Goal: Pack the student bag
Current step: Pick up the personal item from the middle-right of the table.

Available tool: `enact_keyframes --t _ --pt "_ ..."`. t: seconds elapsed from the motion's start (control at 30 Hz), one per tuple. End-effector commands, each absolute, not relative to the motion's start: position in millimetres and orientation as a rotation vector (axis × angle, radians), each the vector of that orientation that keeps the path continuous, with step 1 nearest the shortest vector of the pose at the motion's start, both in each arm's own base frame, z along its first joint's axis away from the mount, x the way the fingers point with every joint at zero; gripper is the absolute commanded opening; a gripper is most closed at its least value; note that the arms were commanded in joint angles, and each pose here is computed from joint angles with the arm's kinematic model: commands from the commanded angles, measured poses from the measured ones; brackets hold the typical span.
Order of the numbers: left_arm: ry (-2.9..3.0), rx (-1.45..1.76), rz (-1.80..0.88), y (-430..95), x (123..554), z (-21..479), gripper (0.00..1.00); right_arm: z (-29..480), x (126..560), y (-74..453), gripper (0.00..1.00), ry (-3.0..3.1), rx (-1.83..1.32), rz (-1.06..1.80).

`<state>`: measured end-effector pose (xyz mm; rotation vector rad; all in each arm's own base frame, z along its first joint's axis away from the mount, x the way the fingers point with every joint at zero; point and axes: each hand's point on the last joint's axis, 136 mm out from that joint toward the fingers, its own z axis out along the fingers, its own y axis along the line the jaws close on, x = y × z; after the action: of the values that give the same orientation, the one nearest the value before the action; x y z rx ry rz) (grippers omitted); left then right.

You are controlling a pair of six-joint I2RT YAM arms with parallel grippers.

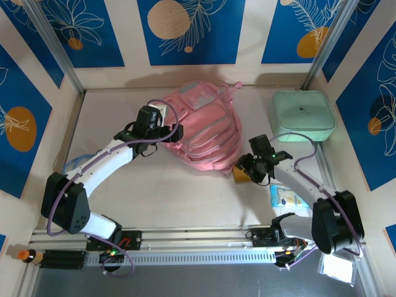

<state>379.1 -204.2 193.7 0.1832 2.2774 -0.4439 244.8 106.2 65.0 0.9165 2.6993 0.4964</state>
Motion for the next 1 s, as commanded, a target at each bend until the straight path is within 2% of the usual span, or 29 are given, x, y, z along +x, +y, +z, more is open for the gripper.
enact_keyframes --t 0.0,0.27,0.53,0.83,0.97 --pt "2.245 0.191 -0.470 -204.0 379.8 201.0 0.96 50.0 224.8 92.0 0.58 2.676 1.156 0.429" --pt "2.240 0.193 -0.467 -202.3 377.6 202.0 1.00 39.4 232.4 95.0 0.58 2.634 1.298 0.494" --pt "2.242 0.193 -0.457 -200.5 376.7 203.2 1.00 22.5 227.0 87.7 0.44 2.621 1.437 0.439" --pt "2.247 0.190 -0.455 -200.3 377.2 201.8 1.00 9.1 220.4 82.1 0.43 2.624 1.498 0.382" --pt "2.247 0.190 -0.460 -201.2 377.3 201.8 1.00 6.7 221.2 80.8 0.36 2.628 1.488 0.370"
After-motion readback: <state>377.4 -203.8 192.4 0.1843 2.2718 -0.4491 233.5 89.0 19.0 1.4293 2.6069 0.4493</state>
